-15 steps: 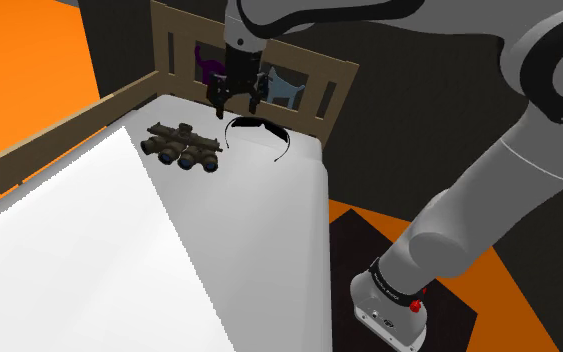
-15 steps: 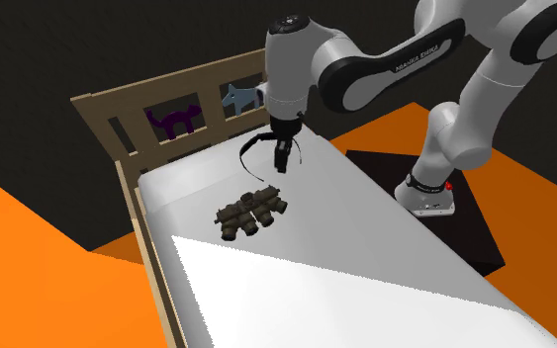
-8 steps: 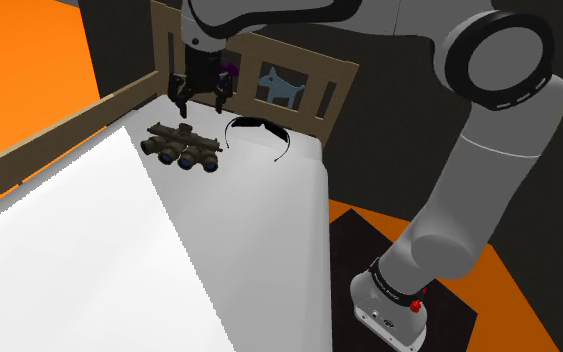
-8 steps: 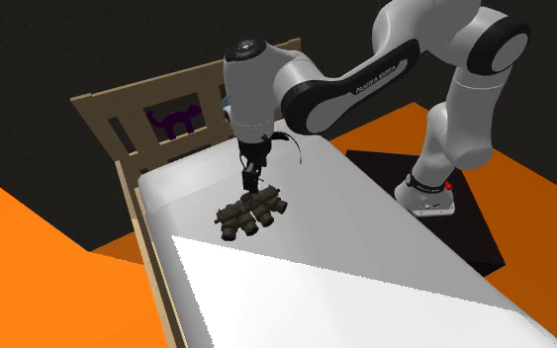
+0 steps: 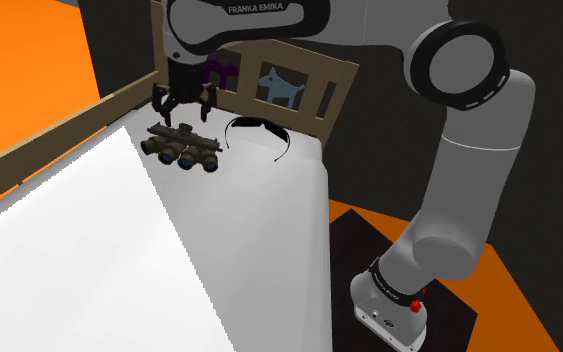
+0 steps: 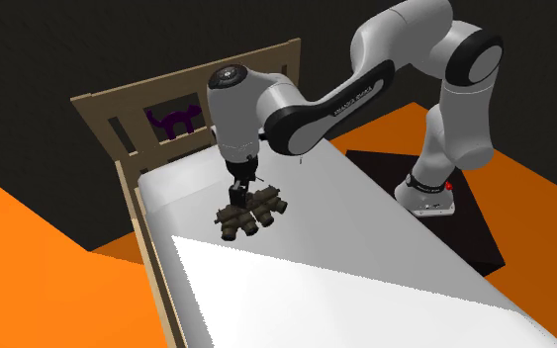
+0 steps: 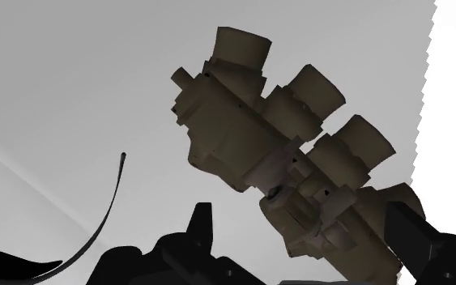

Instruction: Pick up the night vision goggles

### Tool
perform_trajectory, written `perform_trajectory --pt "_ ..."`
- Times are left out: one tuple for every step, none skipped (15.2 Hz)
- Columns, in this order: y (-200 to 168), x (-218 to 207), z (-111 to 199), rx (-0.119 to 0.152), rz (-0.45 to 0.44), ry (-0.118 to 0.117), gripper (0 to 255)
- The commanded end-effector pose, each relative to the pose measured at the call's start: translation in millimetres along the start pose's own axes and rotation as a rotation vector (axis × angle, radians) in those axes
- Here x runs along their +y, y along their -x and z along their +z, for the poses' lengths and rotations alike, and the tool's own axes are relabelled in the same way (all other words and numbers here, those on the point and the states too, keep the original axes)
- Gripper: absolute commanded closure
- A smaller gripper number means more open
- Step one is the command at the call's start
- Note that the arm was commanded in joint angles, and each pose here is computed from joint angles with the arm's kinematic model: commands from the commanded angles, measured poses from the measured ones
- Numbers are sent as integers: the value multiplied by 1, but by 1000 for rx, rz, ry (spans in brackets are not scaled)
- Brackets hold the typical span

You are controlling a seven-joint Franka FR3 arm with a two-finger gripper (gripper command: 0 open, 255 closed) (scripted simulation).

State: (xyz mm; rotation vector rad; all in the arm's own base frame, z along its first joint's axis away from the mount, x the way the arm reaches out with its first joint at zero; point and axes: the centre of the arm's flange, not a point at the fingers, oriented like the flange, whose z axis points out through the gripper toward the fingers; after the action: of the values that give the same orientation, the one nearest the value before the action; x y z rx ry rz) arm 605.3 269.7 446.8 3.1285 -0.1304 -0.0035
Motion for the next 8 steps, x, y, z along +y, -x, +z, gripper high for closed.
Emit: perform_trajectory --pt "0 -1 11 0 0 0 0" --pt "0 -1 14 0 0 0 0" --pt "0 -1 14 0 0 0 0" --pt "0 -1 14 0 0 0 0" --pt "0 -1 15 0 0 0 255" --pt "0 -1 15 0 0 0 255" --pt "0 -2 15 0 0 0 255" --pt "0 -1 15 0 0 0 255"
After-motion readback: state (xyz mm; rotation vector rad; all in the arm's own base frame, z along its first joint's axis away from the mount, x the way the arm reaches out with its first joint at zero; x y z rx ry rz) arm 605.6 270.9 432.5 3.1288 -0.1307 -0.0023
